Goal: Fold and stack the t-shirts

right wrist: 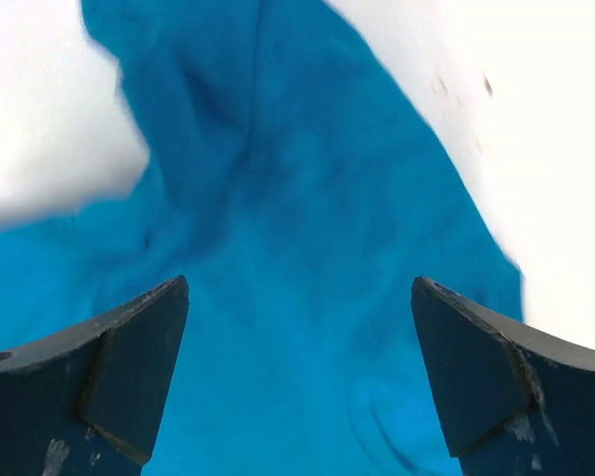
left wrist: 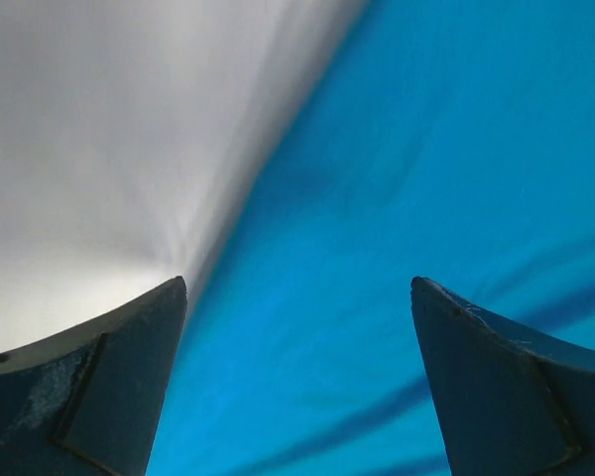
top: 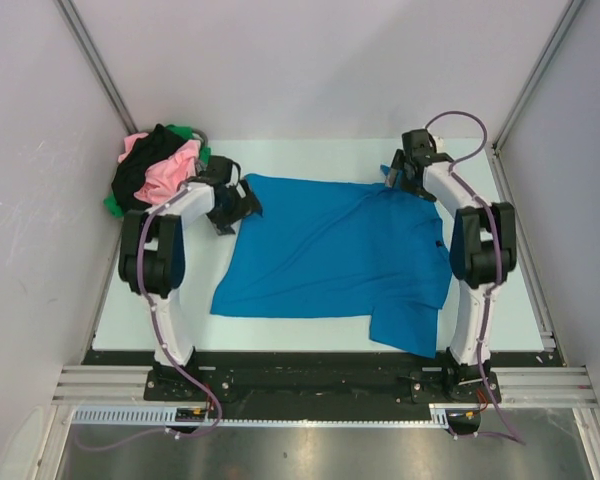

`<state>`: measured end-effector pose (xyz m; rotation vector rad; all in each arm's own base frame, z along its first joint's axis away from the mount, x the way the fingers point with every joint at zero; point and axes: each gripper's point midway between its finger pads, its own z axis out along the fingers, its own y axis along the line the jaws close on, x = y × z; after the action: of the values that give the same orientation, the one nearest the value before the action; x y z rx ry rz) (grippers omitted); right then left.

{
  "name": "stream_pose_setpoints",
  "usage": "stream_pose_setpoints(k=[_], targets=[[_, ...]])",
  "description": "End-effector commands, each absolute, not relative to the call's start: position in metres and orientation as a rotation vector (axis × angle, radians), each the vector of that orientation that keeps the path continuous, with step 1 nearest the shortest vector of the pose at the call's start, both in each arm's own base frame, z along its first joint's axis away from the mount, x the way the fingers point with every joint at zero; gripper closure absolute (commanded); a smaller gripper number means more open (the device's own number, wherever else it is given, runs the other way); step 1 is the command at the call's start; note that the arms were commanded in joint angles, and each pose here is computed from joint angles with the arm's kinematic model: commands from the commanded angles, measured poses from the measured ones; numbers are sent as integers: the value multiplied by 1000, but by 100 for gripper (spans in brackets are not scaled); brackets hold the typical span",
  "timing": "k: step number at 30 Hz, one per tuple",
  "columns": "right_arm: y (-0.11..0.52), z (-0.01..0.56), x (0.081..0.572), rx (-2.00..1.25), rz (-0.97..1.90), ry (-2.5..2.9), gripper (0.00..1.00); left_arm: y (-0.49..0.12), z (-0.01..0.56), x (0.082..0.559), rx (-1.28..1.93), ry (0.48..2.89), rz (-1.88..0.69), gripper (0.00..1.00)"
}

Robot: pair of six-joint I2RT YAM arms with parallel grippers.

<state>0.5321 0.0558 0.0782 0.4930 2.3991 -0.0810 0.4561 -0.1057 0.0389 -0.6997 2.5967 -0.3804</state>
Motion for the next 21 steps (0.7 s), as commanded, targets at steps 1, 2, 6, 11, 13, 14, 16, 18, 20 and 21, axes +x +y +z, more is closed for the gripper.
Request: stream_pose_setpoints(k=[1,2,6,11,13,14,16,18,20,21], targets=[[74,130,478,374,-107,2383,0,-121,93,401,-474,2616,-286,0],[78,126,455,344,-114,2411,0,-122,95,393,-437,2615,-255,0],[105,112,407,217,-157,2464,0,-132,96,357,-324,2628,-178,0],[114,72,366,179,-208,2584,0,-142,83,339,-260,2661,-104,0],[115,54,357,199,-194,2620,0,-141,73,337,-245,2680,-58,0],[117,49,354,200,-185,2633,0,-139,70,336,-243,2685,-35,0],[121,35,345,196,-160,2666,0,-139,61,333,-224,2705,10,0],[121,26,341,204,-161,2675,0,-137,54,331,-209,2712,56,0],[119,12,329,203,-159,2708,0,-139,45,327,-183,2732,90,0],[122,8,326,195,-150,2713,1,-137,41,324,-177,2738,118,0]])
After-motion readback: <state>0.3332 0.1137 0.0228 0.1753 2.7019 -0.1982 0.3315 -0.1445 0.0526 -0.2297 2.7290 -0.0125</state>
